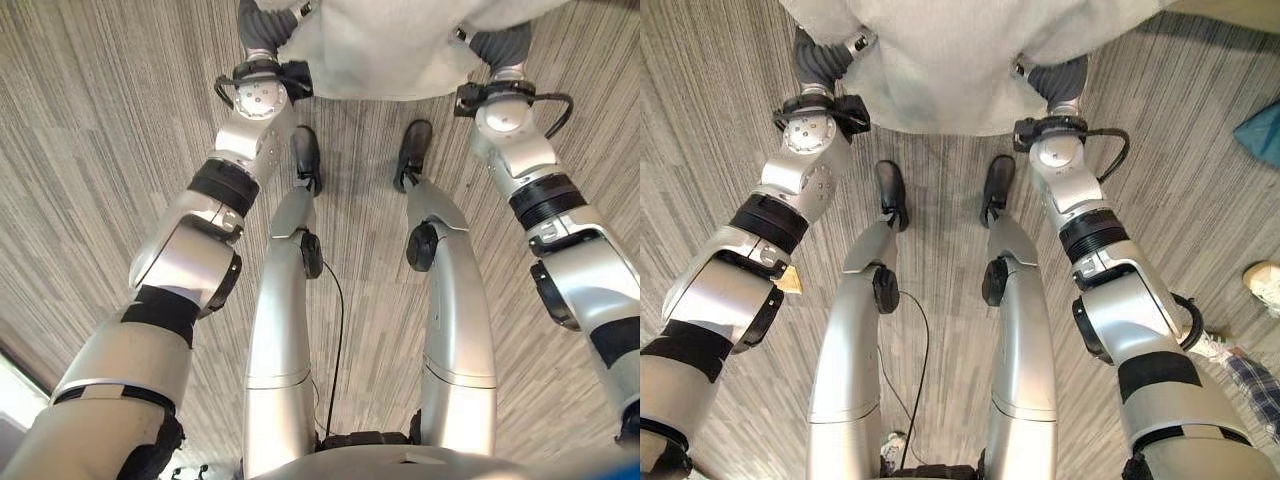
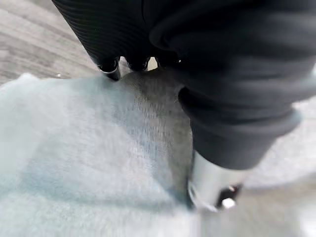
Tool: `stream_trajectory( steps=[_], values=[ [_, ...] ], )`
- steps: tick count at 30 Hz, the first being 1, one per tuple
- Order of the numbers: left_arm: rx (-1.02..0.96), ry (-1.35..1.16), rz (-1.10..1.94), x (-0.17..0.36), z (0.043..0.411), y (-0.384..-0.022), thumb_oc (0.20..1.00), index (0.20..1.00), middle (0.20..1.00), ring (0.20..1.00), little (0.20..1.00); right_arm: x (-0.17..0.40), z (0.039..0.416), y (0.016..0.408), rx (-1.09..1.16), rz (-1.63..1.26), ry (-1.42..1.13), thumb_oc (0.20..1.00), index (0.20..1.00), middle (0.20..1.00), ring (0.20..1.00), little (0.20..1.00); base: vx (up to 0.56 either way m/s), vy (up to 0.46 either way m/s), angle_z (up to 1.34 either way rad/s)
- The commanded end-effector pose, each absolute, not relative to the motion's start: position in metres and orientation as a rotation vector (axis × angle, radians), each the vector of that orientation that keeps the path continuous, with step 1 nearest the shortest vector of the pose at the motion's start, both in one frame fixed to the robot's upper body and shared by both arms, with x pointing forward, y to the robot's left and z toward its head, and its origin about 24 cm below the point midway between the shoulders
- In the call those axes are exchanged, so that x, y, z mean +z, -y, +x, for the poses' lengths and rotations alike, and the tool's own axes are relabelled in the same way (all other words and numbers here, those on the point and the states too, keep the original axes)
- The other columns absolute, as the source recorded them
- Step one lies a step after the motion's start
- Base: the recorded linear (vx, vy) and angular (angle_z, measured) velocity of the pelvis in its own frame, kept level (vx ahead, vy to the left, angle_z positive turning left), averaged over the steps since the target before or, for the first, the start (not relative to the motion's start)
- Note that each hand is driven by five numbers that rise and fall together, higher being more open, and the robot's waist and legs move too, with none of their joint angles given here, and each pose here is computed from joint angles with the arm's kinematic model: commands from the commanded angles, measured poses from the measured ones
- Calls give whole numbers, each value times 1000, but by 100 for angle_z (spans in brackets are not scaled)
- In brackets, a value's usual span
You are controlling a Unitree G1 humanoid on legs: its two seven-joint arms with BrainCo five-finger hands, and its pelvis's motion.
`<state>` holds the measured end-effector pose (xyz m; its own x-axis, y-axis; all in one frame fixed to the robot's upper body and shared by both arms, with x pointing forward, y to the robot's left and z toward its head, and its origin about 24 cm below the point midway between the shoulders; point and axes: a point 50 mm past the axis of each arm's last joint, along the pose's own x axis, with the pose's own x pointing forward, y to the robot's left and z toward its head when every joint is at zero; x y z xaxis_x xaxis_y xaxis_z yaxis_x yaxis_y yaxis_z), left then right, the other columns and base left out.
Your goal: Pick up all the scattered cushions and arrange them neatly on the sofa.
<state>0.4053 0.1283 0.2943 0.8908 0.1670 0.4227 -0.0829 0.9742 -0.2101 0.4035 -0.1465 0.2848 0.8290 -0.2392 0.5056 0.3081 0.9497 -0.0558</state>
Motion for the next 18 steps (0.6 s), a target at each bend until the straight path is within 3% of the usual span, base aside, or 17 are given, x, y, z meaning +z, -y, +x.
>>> stream_trajectory(
  steps=[1, 9, 18],
  values=[
    [-167, 629, -339, 305, 377, -66, 200, 200, 200, 200, 200, 318, 369, 66, 1, -55, 822, 200, 200, 200, 200, 200, -52, -65, -1],
    [-145, 683, -395, 277, 354, -81, 200, 200, 200, 200, 200, 289, 353, 88, -48, -142, 876, 200, 200, 200, 200, 200, -30, -64, 1],
    [-128, 584, -476, 200, 319, -93, 200, 200, 200, 200, 200, 203, 317, 106, 7, -94, 756, 200, 200, 200, 200, 200, 11, -75, 9]
  ],
)
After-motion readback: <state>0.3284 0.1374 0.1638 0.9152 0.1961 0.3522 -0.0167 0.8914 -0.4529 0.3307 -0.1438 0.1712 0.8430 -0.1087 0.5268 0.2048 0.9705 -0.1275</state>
